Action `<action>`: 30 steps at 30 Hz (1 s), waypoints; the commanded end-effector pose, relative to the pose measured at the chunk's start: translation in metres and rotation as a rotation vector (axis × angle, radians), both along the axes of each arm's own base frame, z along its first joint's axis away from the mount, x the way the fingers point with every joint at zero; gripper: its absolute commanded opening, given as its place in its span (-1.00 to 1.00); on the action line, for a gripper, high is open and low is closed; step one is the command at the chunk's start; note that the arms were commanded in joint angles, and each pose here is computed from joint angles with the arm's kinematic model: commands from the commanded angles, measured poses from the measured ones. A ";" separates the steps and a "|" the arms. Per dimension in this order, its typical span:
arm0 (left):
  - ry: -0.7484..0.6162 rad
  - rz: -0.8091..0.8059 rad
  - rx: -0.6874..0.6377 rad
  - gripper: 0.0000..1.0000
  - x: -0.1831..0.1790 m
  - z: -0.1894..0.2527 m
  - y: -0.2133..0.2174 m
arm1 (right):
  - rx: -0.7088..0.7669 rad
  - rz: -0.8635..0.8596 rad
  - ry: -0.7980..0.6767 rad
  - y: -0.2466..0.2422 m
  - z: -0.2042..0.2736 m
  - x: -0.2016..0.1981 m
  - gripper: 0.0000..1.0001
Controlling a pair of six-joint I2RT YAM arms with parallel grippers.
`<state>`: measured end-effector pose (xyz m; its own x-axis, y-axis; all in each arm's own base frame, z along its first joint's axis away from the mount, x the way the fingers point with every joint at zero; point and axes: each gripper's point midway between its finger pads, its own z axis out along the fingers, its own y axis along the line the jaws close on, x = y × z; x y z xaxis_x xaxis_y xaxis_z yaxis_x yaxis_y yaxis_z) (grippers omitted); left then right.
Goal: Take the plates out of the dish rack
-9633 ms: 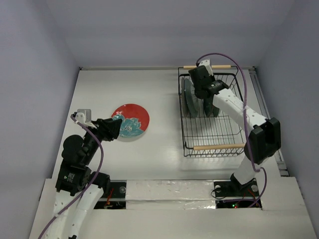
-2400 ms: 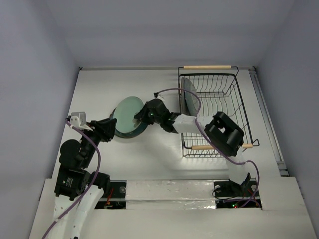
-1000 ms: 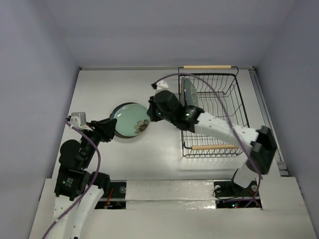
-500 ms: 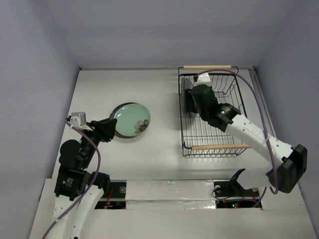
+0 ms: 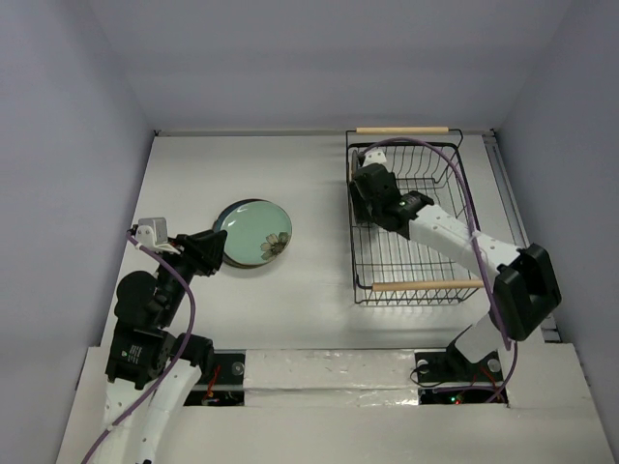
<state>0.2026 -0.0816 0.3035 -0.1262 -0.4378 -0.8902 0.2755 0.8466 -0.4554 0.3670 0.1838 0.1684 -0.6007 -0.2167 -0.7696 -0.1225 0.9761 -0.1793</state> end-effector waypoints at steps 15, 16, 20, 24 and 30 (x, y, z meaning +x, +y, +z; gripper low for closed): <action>-0.039 0.001 -0.012 -0.29 0.003 0.010 0.000 | -0.001 -0.188 -0.167 -0.027 0.022 0.028 0.14; -0.037 0.001 -0.011 -0.29 0.003 0.010 0.000 | -0.004 -0.205 -0.182 -0.031 0.026 0.027 0.12; -0.040 0.002 -0.014 -0.29 0.002 0.010 0.000 | 0.013 -0.240 -0.226 -0.038 0.042 0.025 0.02; -0.040 0.004 -0.014 -0.29 0.002 0.010 0.000 | 0.021 -0.262 -0.236 -0.041 0.043 0.028 -0.02; -0.041 0.005 -0.014 -0.29 0.002 0.011 0.001 | 0.061 -0.263 -0.213 -0.041 0.027 0.047 -0.03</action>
